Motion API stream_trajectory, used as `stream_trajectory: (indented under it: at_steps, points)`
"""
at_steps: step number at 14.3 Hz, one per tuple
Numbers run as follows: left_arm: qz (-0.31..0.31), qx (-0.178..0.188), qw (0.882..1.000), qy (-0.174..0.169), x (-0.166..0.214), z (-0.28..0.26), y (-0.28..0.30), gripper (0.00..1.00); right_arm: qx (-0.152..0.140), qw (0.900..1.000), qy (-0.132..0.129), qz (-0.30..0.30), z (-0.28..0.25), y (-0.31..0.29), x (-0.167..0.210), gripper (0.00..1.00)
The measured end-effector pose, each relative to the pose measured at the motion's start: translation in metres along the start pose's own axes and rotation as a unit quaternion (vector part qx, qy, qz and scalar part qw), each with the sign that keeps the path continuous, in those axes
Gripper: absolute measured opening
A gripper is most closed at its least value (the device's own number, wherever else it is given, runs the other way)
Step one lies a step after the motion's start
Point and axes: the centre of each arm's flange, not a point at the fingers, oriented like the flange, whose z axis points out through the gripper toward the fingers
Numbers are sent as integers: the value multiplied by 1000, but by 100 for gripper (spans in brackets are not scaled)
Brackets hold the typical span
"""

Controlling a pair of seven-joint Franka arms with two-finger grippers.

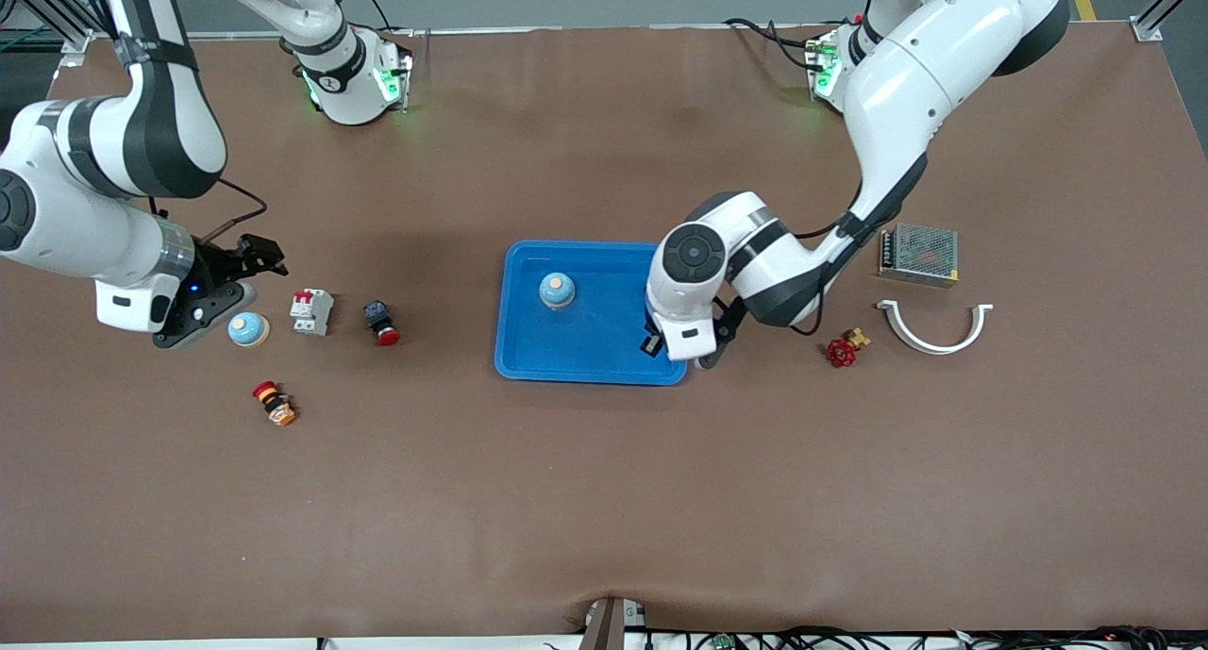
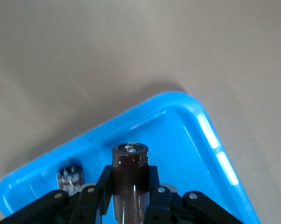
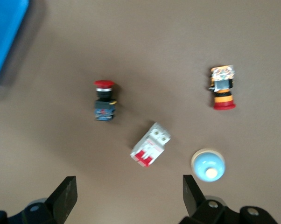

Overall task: Place electrolytic capacitor and blue bell in tray
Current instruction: 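Lower the second capacitor into the tray with the left gripper and release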

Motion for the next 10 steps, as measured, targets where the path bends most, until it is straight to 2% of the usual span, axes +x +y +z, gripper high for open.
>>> stream_trajectory:
  at_steps: [2, 7, 8, 10]
  points:
    - [-16, 10, 1000, 7, -7, 19, -1, 34, -12, 999, 14, -36, 27, 15, -13, 100]
    - [-14, 25, 999, 28, -14, 49, -3, 34, -16, 989, 18, -149, 74, 75, -53, 100]
    - [-15, 24, 999, 28, -12, 48, -2, 40, -17, 986, 19, -165, 81, 82, -56, 100]
    - [-17, 18, 999, 27, -11, 43, 2, 59, -22, 982, 14, -189, 91, 90, -59, 100]
